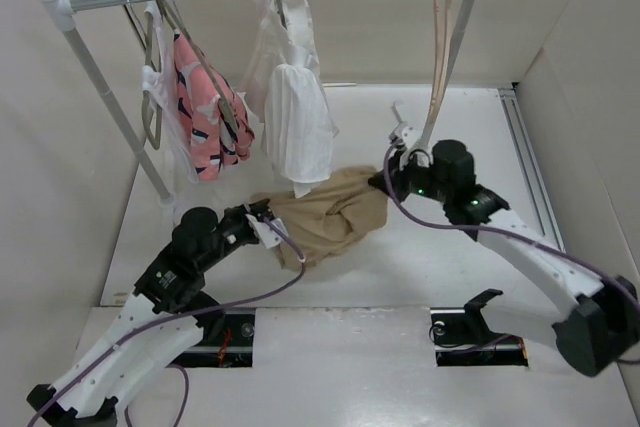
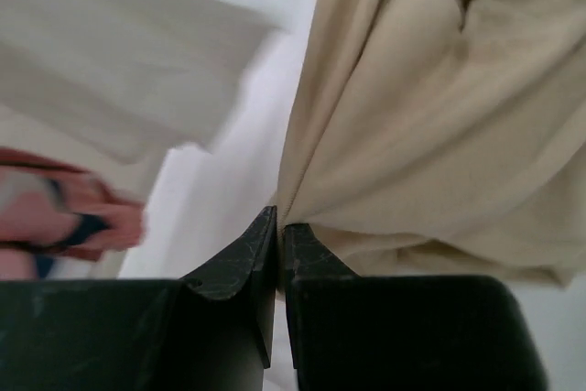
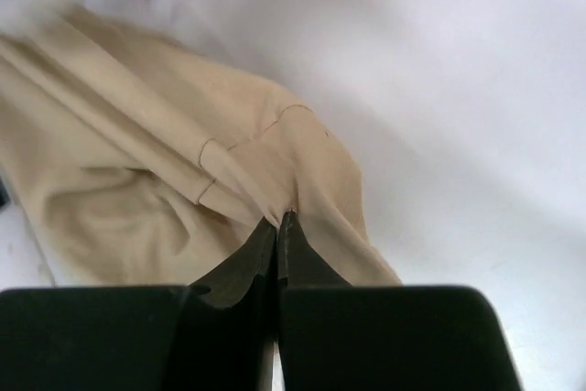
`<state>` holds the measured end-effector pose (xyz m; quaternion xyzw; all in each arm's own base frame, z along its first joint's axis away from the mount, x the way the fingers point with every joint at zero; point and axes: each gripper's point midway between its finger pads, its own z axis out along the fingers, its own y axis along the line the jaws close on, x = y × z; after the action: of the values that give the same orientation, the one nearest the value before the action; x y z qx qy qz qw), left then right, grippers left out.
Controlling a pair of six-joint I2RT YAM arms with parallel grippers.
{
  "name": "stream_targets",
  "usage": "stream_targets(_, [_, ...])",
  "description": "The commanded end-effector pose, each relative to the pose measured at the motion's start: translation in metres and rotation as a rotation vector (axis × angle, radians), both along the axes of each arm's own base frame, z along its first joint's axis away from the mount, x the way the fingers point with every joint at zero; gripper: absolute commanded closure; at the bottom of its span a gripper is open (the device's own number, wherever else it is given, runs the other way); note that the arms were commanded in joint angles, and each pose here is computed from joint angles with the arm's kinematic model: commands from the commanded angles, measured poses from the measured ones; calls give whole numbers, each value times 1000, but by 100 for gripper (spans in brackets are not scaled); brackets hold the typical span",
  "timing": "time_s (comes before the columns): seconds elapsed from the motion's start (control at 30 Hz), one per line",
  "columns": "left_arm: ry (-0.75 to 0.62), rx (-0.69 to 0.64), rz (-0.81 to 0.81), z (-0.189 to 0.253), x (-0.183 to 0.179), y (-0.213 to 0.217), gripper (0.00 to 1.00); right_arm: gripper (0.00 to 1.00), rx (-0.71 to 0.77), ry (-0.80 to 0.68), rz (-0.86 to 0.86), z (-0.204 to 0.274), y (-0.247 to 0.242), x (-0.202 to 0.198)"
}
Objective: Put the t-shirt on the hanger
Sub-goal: Move the tshirt to the center of the board
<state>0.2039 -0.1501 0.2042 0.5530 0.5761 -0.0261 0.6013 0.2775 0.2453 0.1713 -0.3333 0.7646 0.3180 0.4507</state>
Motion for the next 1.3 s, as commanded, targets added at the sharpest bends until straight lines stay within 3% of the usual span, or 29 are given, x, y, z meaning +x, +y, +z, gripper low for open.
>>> stream_targets(0.0, [-157,-118,154,88,23,15,100,100,23,-228,-151,92,-30,15])
stream_targets(0.03, [-178,-139,142,112,20,15,100,100,23,-253,-159,110,-38,5])
stream_targets(0.17, [-152,-121,73,128,6,10,100,100,3,-259,-150,111,-51,-22])
stream_targets(0.27, [-140,-17,-59,110,-18,7,100,100,8,-207,-159,92,-58,-45])
stream_targets(0.33, [-57,56,-178,78,-44,4,100,100,26,-166,-185,77,-65,-59])
stream_targets(0.37, [-14,67,-218,68,-55,3,90,100,26,-165,-185,77,-65,-59])
stream_targets(0.43, [116,157,-319,28,-83,7,45,100,37,-142,-194,62,-70,-71])
stream_targets(0.5, [153,202,-426,11,-104,7,20,100,14,-102,-216,44,-79,-80])
stream_targets(0.63, [268,169,-319,-4,-100,13,20,100,-41,-7,-278,15,-96,-94])
stream_targets(0.8, [314,160,-170,-20,-67,11,30,99,-53,78,-337,-6,-103,-101])
stream_targets(0.83, [345,167,-164,-28,-65,9,31,87,-60,132,-366,-16,-106,-105])
stream_targets(0.87, [359,175,-164,-31,-62,7,31,67,-64,150,-386,-18,-109,-106])
stream_targets(0.9, [394,196,-162,-42,-57,4,33,29,-70,167,-402,-21,-111,-107])
stream_targets(1.0, [411,197,-157,-51,-41,-9,33,4,-103,197,-411,-32,-112,-106])
stream_targets(1.27, [390,38,-65,-53,5,-41,35,2,-135,49,-312,7,-84,-59])
